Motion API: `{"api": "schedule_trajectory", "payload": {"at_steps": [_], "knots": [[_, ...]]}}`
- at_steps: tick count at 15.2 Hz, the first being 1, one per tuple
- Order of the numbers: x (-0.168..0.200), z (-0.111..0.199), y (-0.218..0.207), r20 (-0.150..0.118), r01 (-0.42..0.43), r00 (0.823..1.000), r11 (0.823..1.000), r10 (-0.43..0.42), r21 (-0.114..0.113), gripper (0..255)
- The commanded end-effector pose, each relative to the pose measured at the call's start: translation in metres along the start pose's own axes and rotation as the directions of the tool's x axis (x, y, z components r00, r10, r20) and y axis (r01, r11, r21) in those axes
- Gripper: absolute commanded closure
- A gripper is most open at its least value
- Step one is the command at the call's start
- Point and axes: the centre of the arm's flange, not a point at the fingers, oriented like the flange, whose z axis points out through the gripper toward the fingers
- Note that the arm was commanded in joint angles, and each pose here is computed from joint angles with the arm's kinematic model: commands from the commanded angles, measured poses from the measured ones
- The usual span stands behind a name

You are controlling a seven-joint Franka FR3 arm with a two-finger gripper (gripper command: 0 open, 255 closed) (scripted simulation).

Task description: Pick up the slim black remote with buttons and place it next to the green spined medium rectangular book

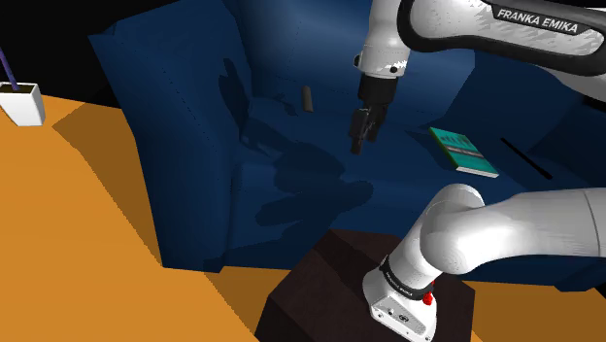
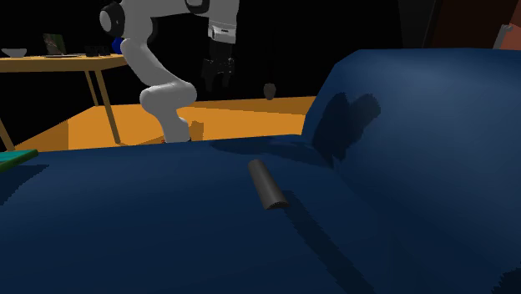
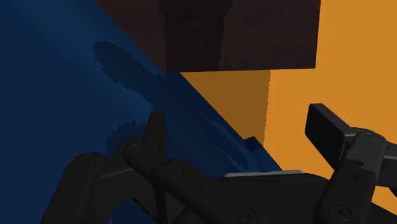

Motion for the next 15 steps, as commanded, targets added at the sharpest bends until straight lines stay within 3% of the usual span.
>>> {"api": "schedule_trajectory", "payload": {"at_steps": [1, 8, 15], "knots": [[0.0, 0.0, 0.0, 0.0, 0.0, 1.0, 1.0, 0.0, 0.0, 0], [0.083, -0.004, 0.037, -0.018, -0.155, 0.988, 0.987, 0.156, 0.028, 0], [0.159, -0.007, 0.086, -0.031, -0.306, 0.951, 0.95, 0.308, 0.059, 0]]}}
